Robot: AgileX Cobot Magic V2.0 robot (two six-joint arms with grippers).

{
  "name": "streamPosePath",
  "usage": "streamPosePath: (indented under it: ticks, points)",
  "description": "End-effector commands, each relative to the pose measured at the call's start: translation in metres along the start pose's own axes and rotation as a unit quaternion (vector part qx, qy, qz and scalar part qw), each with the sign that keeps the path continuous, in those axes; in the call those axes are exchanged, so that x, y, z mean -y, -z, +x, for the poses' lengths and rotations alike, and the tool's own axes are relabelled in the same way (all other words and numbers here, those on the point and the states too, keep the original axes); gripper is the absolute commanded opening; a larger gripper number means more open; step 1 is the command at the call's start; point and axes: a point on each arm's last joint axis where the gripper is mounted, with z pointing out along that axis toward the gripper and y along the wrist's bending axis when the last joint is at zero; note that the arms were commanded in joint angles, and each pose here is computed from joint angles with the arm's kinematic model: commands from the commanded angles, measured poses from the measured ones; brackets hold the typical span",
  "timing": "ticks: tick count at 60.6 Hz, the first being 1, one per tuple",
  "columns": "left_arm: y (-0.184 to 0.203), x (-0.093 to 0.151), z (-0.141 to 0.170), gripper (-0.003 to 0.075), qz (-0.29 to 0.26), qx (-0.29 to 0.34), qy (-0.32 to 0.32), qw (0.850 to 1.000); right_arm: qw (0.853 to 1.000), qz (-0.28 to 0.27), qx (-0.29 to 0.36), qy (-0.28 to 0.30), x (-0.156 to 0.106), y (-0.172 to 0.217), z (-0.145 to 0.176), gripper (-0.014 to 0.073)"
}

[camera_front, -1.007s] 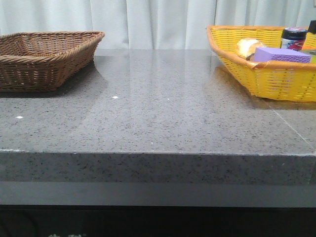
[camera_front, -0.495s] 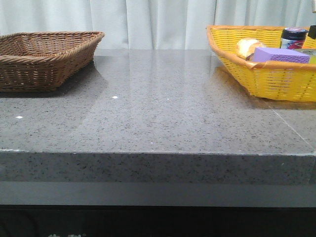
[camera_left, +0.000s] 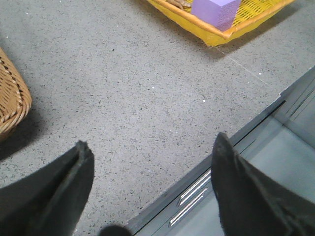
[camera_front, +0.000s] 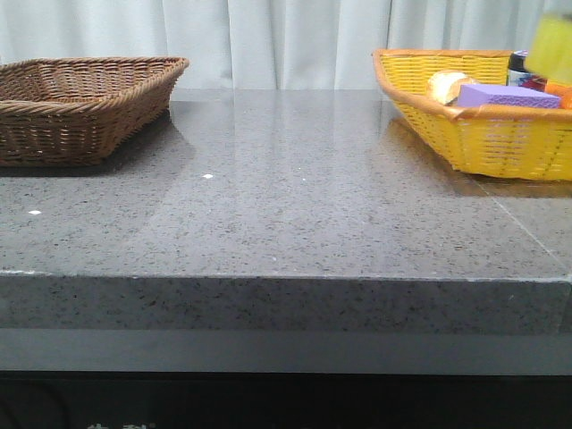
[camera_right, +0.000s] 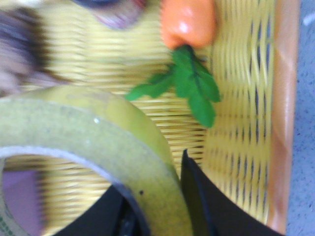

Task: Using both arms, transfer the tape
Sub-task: 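Grasp the tape roll rim with the right gripper and lift it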

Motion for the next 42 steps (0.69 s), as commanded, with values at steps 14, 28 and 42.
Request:
streamPosePath:
  ticks: [14, 28, 42]
  points:
    - [0.008, 0.001, -0.015, 0.0491, 0.002, 0.052, 0.0, 0.999, 0.992, -0.043, 0.113, 0.018, -0.024, 0.133, 0.031, 0.017]
    - [0.006, 0.001, -0.015, 0.0491, 0.002, 0.048, 0.0, 0.999, 0.983, -0.082, 0.154, 0.06, -0.05, 0.169, 0.048, 0.017]
    - [0.003, 0.001, -0.015, 0.0491, 0.002, 0.043, 0.001, 0.999, 0.966, -0.15, 0.143, 0.151, -0.117, 0.161, 0.052, 0.017]
